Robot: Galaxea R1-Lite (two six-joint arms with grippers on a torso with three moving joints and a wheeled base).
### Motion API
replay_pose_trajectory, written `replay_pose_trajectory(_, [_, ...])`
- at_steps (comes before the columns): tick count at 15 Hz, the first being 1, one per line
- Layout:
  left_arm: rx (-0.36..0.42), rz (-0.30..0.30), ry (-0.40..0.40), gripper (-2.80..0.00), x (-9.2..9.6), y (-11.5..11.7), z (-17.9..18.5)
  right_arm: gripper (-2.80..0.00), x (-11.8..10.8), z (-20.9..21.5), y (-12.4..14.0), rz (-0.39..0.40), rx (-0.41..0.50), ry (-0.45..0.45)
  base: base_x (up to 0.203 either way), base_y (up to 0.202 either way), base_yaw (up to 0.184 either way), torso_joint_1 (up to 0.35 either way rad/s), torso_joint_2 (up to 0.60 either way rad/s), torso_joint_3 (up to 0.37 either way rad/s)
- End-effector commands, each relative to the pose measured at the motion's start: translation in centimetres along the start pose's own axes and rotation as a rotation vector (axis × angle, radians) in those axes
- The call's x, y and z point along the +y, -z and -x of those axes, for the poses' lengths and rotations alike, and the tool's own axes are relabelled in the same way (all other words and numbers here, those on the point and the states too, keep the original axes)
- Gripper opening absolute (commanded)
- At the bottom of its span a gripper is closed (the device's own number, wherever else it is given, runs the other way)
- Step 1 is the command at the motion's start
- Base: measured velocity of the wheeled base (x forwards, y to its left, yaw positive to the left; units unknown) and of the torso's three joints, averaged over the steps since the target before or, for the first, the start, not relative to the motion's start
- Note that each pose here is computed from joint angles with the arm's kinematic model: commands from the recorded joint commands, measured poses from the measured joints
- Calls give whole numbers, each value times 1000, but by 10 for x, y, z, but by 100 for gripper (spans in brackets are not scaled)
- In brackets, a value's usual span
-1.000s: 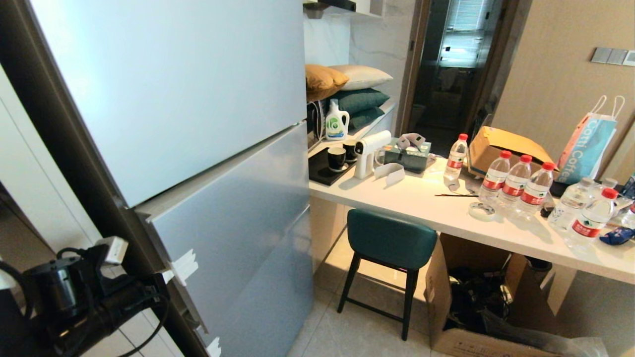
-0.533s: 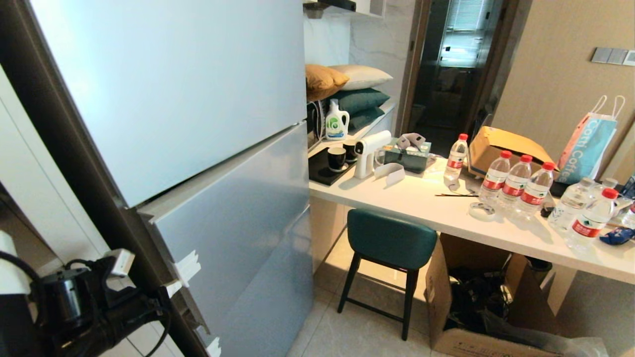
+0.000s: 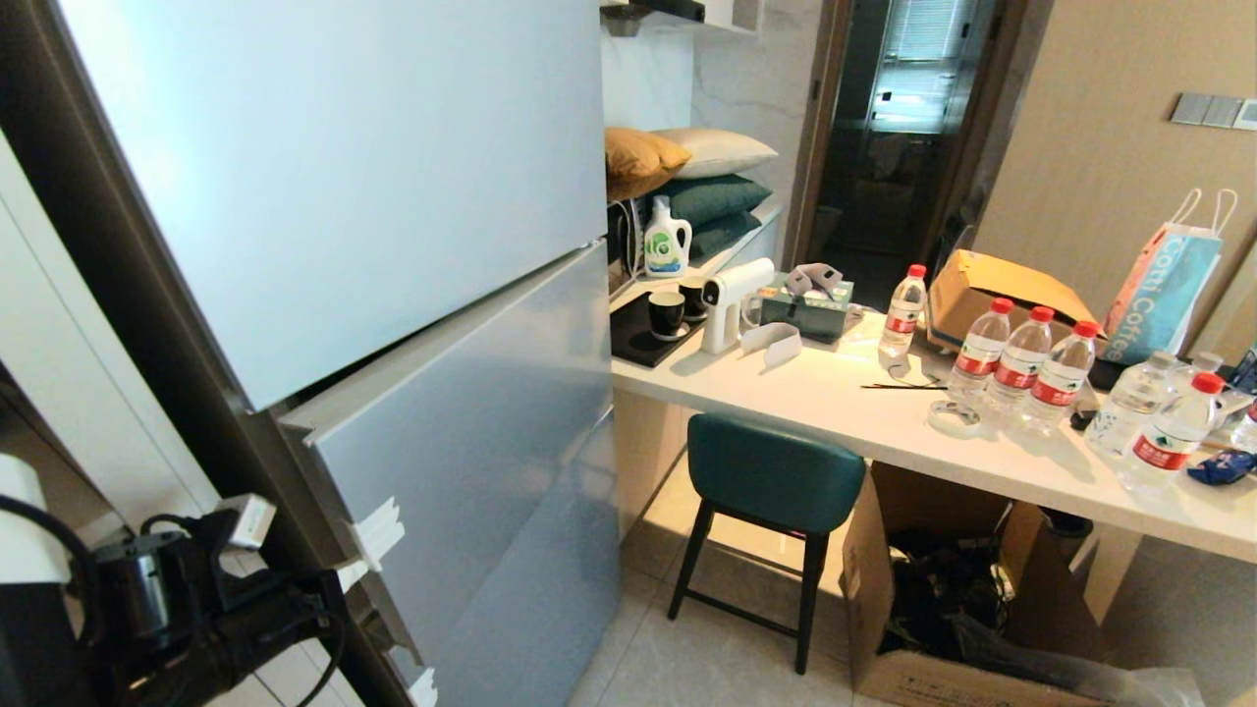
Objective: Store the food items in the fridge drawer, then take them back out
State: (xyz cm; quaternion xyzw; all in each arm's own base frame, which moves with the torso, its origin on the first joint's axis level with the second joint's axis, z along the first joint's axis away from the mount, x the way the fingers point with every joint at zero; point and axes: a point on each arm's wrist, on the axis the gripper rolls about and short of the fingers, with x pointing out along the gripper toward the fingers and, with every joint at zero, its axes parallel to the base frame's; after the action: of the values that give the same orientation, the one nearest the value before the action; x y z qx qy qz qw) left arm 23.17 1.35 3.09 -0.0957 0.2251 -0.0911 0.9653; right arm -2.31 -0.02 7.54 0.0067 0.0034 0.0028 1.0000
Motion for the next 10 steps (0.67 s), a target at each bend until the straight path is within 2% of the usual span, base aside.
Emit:
replay_pose_trajectory(1, [13,-1,20,-280,-4,3,4,-280,0,0,0,0,0,-1,0,0,0,0,0,0])
replay_pose_trajectory(7, [30,-34,95,-280,-22,5,5,-280,0,0,0,0,2,-1,0,0,0,0,0,0])
replay_pose_trajectory(10, [23,-43,98,-280,-24,4,2,-280,0,0,0,0,2,-1,0,0,0,0,0,0])
